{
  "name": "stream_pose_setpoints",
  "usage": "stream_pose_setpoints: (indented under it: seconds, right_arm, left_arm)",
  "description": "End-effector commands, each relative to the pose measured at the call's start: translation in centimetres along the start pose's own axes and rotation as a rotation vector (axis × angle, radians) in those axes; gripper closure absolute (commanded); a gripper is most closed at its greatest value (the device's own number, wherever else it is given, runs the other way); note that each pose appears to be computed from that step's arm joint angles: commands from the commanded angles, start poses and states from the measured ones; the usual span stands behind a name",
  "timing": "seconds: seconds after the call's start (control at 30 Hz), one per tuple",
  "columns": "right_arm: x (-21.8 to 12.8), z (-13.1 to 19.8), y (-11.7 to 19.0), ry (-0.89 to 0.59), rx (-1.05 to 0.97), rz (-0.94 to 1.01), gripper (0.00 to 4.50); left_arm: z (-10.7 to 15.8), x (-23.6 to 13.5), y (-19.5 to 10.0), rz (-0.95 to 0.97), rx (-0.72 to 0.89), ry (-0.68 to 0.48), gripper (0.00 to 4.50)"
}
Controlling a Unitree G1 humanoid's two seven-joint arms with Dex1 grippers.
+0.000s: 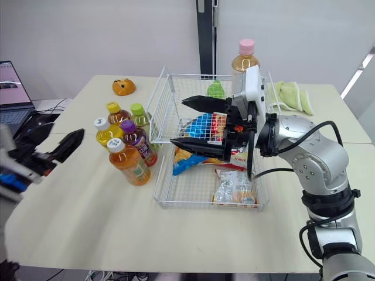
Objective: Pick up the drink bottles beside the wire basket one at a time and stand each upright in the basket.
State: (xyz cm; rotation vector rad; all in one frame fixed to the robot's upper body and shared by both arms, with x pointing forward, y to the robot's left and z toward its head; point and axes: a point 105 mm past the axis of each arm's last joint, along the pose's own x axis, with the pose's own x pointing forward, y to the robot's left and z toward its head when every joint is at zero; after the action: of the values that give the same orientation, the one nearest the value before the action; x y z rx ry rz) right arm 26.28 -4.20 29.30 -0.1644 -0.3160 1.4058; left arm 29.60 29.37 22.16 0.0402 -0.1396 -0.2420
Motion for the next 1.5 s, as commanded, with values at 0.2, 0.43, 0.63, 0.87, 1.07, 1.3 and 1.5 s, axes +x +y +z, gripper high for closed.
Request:
stream_pose_setpoints:
  seconds: [0.2,0.43,0.63,0.87,1.07,1.3,1.5]
  right_arm:
    - [-0.8,1.5,0.3,0.0,-0.059,-0.062,0.0]
    - [-1.1,1.6,0.6,0.018,-0.066,-0.09,0.0]
    - [-1.3,1.6,0.8,0.022,-0.063,-0.1,0.0]
    - [-1.3,1.7,1.0,0.017,-0.06,-0.09,0.0]
    - [-1.3,1.8,1.1,0.016,-0.061,-0.085,0.0]
    - [-1.3,1.6,1.2,0.022,-0.067,-0.074,0.0]
    - [-1.4,1.5,0.9,0.004,-0.051,-0.073,0.0]
  left_arm:
    - [-0.6,4.3,-0.3,-0.034,0.06,-0.019,0.01]
    - [-0.6,4.8,0.6,-0.007,0.064,-0.039,0.01]
    - [-0.9,4.3,0.9,-0.009,0.067,-0.035,0.19]
    - [-1.6,4.7,0.5,-0.033,0.055,-0.018,2.11]
    - [-2.3,4.6,0.8,-0.032,0.051,0.004,3.14]
    - [0.8,3.7,0.8,-0.083,0.054,-0.101,3.14]
    - [8.3,1.5,1.7,-0.196,0.135,-0.153,3.14]
